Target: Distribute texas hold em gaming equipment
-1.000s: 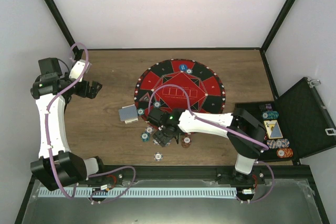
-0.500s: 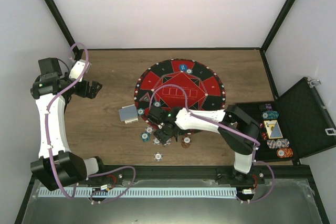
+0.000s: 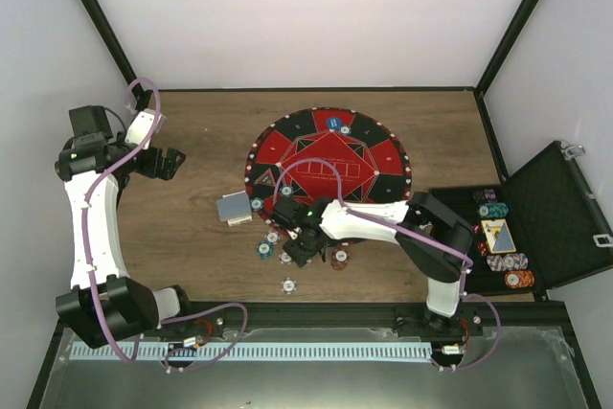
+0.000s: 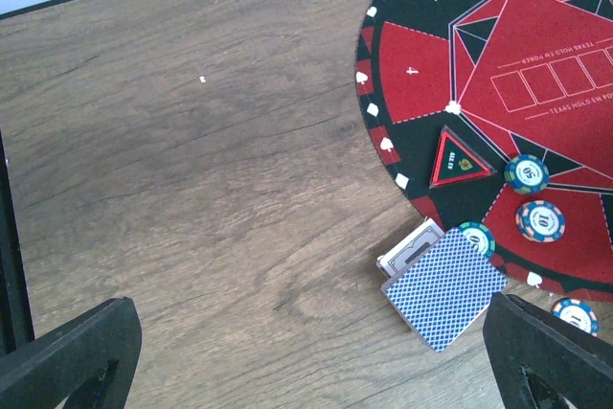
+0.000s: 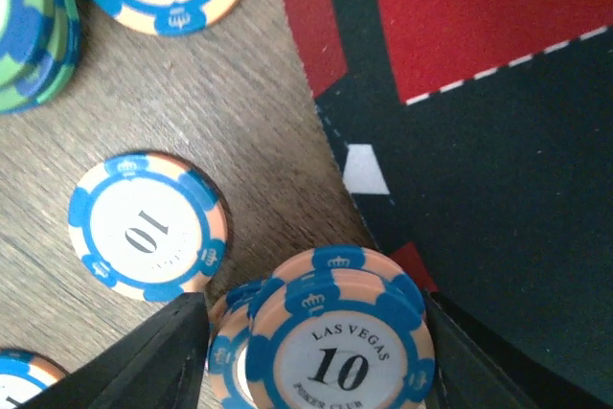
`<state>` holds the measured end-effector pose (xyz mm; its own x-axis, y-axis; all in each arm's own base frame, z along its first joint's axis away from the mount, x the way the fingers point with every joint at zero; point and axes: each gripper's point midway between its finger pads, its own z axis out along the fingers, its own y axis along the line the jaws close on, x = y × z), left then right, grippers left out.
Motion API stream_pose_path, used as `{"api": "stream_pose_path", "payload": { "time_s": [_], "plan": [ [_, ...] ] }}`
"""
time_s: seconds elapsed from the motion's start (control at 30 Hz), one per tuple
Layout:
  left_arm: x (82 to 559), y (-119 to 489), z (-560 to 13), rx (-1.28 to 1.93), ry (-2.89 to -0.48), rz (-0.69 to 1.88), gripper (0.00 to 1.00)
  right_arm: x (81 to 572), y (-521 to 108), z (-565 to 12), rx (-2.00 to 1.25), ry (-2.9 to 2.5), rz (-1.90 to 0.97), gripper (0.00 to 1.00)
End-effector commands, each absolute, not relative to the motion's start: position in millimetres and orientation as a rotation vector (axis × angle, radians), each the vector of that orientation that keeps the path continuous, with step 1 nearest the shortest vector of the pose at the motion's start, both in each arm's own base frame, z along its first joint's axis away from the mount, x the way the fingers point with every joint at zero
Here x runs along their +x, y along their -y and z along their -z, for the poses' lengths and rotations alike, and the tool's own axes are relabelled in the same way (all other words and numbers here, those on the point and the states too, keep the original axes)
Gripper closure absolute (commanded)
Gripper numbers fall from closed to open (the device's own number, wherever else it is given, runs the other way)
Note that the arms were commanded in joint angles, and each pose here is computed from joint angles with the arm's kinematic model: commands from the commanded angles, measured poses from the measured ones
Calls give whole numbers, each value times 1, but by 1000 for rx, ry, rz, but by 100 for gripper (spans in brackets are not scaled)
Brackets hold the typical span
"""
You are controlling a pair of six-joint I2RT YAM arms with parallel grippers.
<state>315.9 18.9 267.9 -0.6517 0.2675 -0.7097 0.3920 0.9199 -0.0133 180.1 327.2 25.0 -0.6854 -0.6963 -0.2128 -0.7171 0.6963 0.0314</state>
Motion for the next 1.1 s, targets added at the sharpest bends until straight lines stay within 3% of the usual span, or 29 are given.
{"api": "stream_pose_path", "payload": {
  "time_s": [0.0,0.17,0.57,1.07],
  "plan": [
    [317,-21,-275,478,-2295,191,0,177,-325,-24,-1148,-2731,-178,42],
    [316,-21,-275,477,-2296,192,0,175,-325,-28,-1140,-2731,-198,52],
    [315,-20,-275,479,-2296,197,0,181,-331,-43,-1141,-2703,-199,41],
    [313,-20,-272,485,-2298,192,0,182,-333,-43,-1146,-2698,-193,47]
  ]
}}
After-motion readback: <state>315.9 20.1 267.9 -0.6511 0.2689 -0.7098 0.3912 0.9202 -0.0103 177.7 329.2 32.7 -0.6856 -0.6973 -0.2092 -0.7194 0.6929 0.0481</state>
